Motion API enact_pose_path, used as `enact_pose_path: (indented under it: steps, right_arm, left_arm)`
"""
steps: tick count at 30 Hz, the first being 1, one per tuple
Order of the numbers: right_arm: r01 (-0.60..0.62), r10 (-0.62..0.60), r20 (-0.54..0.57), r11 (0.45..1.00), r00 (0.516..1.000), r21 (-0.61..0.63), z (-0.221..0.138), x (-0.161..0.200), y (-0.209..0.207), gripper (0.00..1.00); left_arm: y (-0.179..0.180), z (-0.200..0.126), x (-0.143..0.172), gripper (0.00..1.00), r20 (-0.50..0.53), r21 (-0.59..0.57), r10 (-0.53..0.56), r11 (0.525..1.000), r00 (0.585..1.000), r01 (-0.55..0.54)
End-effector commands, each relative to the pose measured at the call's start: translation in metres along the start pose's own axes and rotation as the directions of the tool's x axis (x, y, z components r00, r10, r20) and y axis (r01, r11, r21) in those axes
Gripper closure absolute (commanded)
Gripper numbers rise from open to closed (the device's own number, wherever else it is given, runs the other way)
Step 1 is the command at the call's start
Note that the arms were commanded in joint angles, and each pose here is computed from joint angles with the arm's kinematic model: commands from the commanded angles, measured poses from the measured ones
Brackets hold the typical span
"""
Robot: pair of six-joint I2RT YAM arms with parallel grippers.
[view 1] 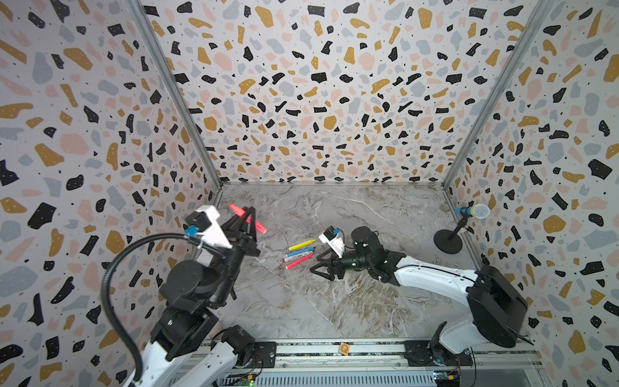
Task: Insert pens into pen caps
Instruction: Put on the pen cap to the pen, then place a pen at the middle-left of the table.
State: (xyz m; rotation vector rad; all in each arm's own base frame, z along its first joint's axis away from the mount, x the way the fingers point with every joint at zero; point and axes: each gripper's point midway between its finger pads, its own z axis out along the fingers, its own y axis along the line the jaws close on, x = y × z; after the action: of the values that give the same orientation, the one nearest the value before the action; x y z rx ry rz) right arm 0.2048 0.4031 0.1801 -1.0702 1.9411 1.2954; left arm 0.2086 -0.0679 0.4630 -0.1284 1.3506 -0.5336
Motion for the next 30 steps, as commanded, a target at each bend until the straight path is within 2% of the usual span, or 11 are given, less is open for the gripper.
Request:
enact_pose_path:
  steps: [1, 5, 9, 12, 15, 17, 19, 22, 25, 30]
  right_arm:
    - [0.054, -0.056, -0.045, 0.997, 0.997, -0.053, 0.030, -0.004, 0.011, 0.30]
    - [0.091, -0.105, -0.090, 0.985, 0.990, -0.145, 0.069, 0.002, 0.022, 0.26]
    - [0.122, -0.156, -0.134, 0.964, 0.979, -0.235, 0.108, 0.013, 0.037, 0.26]
    - [0.147, -0.204, -0.148, 0.934, 0.968, -0.327, 0.134, 0.023, 0.055, 0.26]
    - [0.155, -0.235, -0.159, 0.903, 0.959, -0.401, 0.158, 0.032, 0.073, 0.26]
    - [0.166, -0.253, -0.160, 0.891, 0.954, -0.422, 0.169, 0.038, 0.084, 0.26]
    - [0.154, -0.233, -0.140, 0.892, 0.962, -0.424, 0.172, 0.037, 0.084, 0.26]
    - [0.115, -0.167, -0.119, 0.926, 0.979, -0.360, 0.153, 0.030, 0.063, 0.30]
    - [0.110, -0.122, -0.039, 0.968, 0.992, -0.227, 0.102, 0.011, 0.034, 0.30]
    - [0.128, -0.126, 0.038, 0.989, 0.991, -0.071, 0.034, -0.013, 0.017, 0.27]
  left_arm:
    - [0.055, -0.016, 0.012, 1.00, -0.048, -0.287, 0.060, 0.955, 0.997, -0.071]
    - [0.102, -0.044, 0.034, 1.00, -0.107, -0.492, 0.057, 0.865, 0.993, -0.103]
    - [0.126, -0.075, 0.032, 1.00, -0.079, -0.582, 0.039, 0.810, 0.996, -0.078]
    - [0.130, -0.083, 0.038, 1.00, -0.084, -0.582, 0.015, 0.811, 0.996, -0.061]
    - [0.139, -0.089, 0.060, 1.00, -0.147, -0.602, 0.007, 0.793, 0.989, -0.095]
    - [0.148, -0.093, 0.076, 1.00, -0.176, -0.634, -0.003, 0.765, 0.984, -0.111]
    - [0.146, -0.085, 0.086, 1.00, -0.186, -0.617, -0.004, 0.778, 0.982, -0.114]
    - [0.142, -0.065, 0.113, 1.00, -0.261, -0.599, 0.006, 0.783, 0.965, -0.166]
    - [0.135, -0.042, 0.146, 1.00, -0.340, -0.558, 0.010, 0.803, 0.940, -0.211]
    - [0.123, -0.001, 0.187, 1.00, -0.379, -0.484, -0.022, 0.857, 0.925, -0.178]
